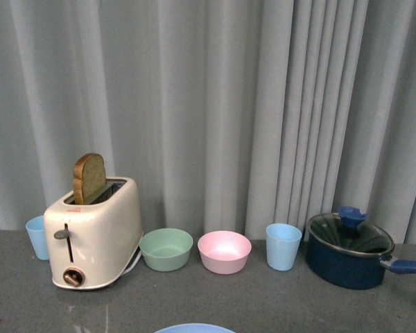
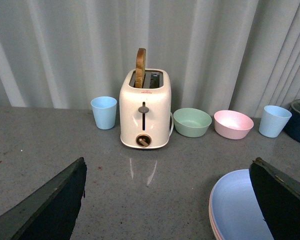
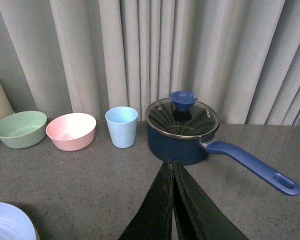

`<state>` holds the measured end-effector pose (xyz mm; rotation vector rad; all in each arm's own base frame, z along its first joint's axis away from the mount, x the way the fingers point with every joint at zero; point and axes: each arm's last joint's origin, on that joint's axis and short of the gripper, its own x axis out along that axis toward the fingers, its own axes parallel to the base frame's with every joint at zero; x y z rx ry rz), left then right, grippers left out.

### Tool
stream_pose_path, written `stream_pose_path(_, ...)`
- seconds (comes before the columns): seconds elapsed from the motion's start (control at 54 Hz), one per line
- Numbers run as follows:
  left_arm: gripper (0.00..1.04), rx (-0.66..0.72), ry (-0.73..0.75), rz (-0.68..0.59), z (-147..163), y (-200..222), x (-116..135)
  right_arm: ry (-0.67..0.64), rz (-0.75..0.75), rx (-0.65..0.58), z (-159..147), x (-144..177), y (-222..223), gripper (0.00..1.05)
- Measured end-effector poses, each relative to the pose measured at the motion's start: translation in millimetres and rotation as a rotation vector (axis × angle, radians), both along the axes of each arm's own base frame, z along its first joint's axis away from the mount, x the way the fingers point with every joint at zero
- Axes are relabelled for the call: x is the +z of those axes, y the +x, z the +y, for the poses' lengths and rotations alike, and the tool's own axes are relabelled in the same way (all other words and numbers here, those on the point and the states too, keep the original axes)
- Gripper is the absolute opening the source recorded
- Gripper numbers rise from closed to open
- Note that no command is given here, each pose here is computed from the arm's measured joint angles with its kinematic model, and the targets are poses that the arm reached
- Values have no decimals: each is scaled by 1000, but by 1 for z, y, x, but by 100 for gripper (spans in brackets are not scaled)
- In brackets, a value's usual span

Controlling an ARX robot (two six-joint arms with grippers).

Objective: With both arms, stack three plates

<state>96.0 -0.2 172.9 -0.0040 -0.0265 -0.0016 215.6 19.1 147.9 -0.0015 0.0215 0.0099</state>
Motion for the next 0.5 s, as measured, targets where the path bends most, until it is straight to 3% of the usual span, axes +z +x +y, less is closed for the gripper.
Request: stream_pose_path(0.5,98,0,0,0,0,0,0,1,-3,-11,-19,13,-50,3)
